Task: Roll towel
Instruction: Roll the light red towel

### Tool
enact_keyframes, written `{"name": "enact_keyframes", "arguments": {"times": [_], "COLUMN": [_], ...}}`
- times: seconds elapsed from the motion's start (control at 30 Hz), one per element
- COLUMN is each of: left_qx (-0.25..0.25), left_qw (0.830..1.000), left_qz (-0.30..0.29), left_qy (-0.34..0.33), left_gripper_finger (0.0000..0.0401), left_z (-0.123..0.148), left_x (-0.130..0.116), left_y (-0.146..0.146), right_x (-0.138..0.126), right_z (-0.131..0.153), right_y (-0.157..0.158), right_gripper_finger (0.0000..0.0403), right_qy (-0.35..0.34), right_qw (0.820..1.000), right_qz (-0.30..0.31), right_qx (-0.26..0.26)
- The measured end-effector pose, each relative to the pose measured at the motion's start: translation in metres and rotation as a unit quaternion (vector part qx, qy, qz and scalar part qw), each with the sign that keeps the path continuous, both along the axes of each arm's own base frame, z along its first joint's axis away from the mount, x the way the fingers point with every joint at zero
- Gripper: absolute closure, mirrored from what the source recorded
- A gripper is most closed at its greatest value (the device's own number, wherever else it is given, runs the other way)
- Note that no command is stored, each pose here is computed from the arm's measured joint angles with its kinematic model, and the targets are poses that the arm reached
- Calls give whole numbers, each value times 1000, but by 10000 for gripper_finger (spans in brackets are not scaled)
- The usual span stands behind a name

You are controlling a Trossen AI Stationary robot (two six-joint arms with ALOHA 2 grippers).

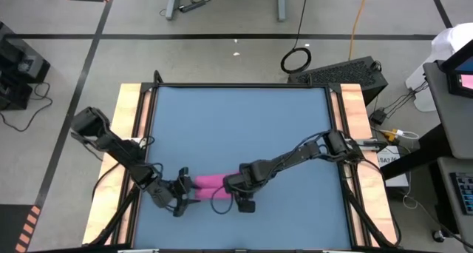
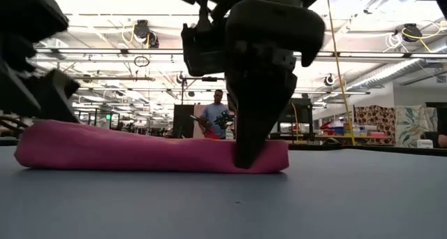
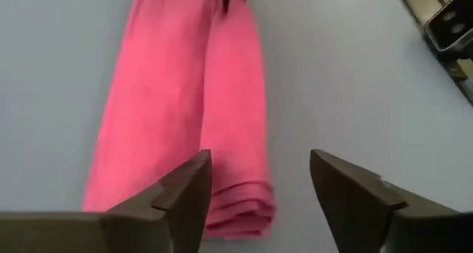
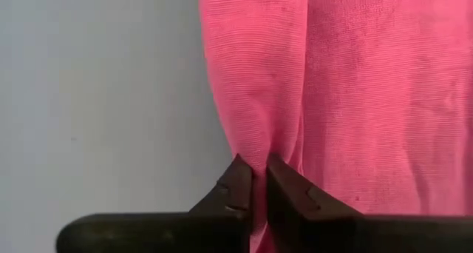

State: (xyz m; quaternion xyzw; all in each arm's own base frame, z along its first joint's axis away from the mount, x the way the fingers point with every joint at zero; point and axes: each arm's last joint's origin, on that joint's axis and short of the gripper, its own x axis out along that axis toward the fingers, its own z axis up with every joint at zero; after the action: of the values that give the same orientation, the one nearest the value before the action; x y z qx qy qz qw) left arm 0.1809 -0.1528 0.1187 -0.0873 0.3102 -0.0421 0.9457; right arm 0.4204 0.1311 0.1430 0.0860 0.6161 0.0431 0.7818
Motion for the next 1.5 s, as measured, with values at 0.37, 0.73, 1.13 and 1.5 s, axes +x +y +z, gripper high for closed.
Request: {"name": "enact_keyframes", "arguments": {"times": [0.37,0.73,1.13,1.5], "left_qx": [104,176,199,201], "left_qw": [989,982,980,978], "left_qz": [-34,5,-2,10], "left_qy": [-100,-65,-28,-48], "left_gripper_finger": [159,159,159,146], "left_z": [13,-24,-40,-37], "left_x": [-15,-5,1,-6], "left_y": [-21,-15,-8,-15], "right_x": [10,12,12,12], "right_z": [-1,-1,0,0], "right_y": [-37,-46,-47,-47], "right_gripper_finger": [391,391,387,383], "right_qy": [13,8,12,14], "right_qw": [997,996,995,995], "right_qz": [-2,5,3,-2], "right_qx": [75,83,97,99]}}
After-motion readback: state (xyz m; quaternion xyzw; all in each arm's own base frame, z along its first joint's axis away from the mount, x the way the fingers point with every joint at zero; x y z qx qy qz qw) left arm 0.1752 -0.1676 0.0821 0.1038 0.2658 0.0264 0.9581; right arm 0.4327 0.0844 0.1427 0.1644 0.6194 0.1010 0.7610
